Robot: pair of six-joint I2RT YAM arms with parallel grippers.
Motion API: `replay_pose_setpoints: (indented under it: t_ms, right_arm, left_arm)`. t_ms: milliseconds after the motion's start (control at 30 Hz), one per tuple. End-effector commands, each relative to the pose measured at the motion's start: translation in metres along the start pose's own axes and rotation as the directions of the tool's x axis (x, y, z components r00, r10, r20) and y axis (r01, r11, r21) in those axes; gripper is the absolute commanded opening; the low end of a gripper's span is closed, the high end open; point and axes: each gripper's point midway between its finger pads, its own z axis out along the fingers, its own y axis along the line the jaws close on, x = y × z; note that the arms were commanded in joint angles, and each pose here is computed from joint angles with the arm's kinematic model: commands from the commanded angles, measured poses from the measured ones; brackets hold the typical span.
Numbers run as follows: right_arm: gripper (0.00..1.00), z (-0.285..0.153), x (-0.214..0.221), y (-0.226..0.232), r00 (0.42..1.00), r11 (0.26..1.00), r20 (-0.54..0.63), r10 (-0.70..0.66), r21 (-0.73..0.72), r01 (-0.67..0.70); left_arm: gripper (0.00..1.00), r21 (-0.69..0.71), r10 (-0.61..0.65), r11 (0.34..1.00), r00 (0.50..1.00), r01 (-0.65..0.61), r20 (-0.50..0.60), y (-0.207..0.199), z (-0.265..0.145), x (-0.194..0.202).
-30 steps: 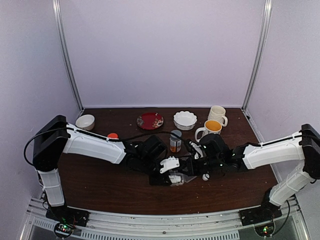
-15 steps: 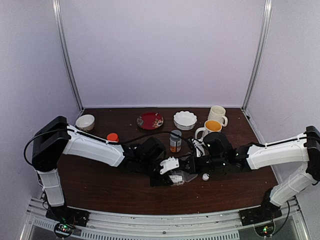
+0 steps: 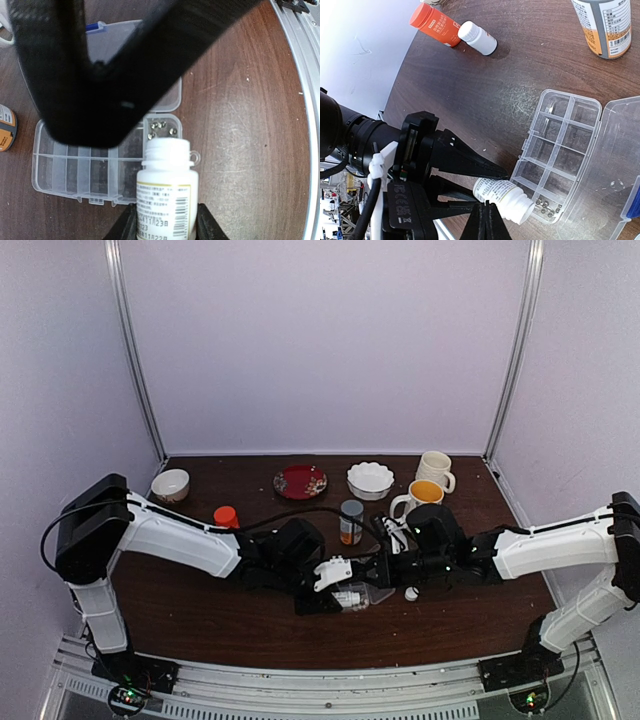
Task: Sort the pills into containers
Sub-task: Pour the pill into the compartment of the pill container.
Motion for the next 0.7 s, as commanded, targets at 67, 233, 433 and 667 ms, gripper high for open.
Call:
replay_pose_setpoints:
  t_ms: [67, 233, 433, 667]
  right_arm:
    - [0.0, -0.001, -0.005, 0.008, 1.0, 0.999, 0.012, -0.014, -0.033, 0.015]
    - [0.0, 0.001, -0.003, 0.01, 1.0, 0.999, 0.0, -0.014, -0.043, 0.014]
    - [0.0, 0.004, -0.002, 0.012, 1.0, 0.999, -0.013, -0.018, -0.048, 0.018]
    - [0.0, 0.015, 0.008, 0.022, 0.998, 0.997, -0.055, -0.034, -0.073, 0.03]
  left_arm:
    - [0.0, -0.027, -0.005, 1.0, 1.0, 0.006, 0.025, 0.0, -0.01, -0.003]
    - [0.0, -0.027, -0.011, 1.0, 0.999, 0.012, 0.037, -0.002, -0.011, -0.003]
    - [0.0, -0.033, -0.018, 0.999, 0.999, 0.019, 0.036, -0.002, -0.013, 0.0]
    - [0.0, -0.04, -0.023, 0.999, 1.0, 0.023, 0.005, -0.001, -0.012, 0.007]
